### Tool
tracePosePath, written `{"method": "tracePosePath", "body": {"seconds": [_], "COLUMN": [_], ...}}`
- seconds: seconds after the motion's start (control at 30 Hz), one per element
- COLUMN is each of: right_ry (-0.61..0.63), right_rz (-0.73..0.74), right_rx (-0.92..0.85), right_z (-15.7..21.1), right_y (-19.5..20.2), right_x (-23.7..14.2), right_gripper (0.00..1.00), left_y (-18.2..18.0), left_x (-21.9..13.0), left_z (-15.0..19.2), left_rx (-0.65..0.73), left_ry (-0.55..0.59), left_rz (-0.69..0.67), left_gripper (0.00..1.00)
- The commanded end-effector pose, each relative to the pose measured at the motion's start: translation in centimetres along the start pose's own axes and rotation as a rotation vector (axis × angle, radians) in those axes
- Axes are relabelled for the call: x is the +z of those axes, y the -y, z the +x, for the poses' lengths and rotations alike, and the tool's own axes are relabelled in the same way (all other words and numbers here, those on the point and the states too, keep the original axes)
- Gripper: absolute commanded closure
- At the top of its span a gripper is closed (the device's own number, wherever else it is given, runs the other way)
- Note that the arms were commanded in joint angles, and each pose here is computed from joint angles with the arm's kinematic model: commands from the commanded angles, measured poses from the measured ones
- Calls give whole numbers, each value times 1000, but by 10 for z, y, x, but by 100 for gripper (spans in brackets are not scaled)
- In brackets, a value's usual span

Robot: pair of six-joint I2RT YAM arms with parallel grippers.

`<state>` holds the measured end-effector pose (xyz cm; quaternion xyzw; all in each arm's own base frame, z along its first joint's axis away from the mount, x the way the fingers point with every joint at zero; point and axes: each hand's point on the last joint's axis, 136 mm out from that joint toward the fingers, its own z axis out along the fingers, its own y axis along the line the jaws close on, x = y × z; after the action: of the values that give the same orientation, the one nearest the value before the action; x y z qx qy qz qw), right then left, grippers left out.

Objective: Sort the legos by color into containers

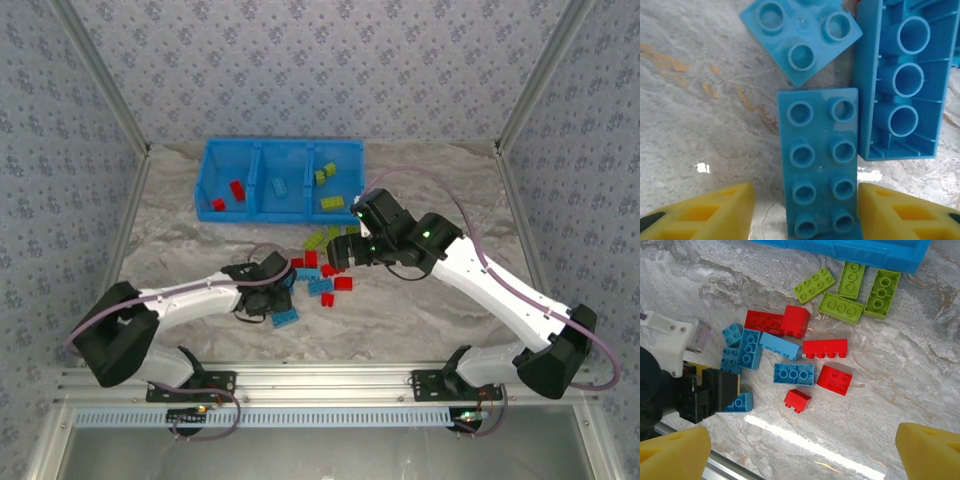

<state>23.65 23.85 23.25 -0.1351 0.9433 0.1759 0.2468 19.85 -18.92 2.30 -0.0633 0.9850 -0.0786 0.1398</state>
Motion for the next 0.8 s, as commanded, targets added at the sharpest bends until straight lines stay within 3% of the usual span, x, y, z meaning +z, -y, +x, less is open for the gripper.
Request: {"method": "tracePosePath", "body": {"seconds": [0.0, 0.2, 0.3, 0.4, 0.6, 0.77], "right_ry": [-23, -81, -142, -117, 63, 104], "right_rz": [35, -79, -172, -178, -106, -16], "right_rx": [15, -41, -65, -48, -6, 28], "right_z": [8, 19, 30, 25, -4, -8], "right_y": [7, -13, -29, -30, -14, 6], "right_x": [3, 3, 2, -2, -17, -26], "right_gripper": [3, 3, 3, 4, 3, 3], "left_y": [6, 0, -3, -6, 2, 17], "left_x": [4, 1, -20, -50, -100, -106], "left_z": [-7, -10, -21, -41, -124, -207], "left_rx": [9, 1, 3, 3, -41, -72], "left_ry": [15, 27, 82, 171, 368, 456], "left_rz": [14, -3, 1, 7, 78, 103], "left_gripper": [50, 74, 80, 81, 82, 83]}}
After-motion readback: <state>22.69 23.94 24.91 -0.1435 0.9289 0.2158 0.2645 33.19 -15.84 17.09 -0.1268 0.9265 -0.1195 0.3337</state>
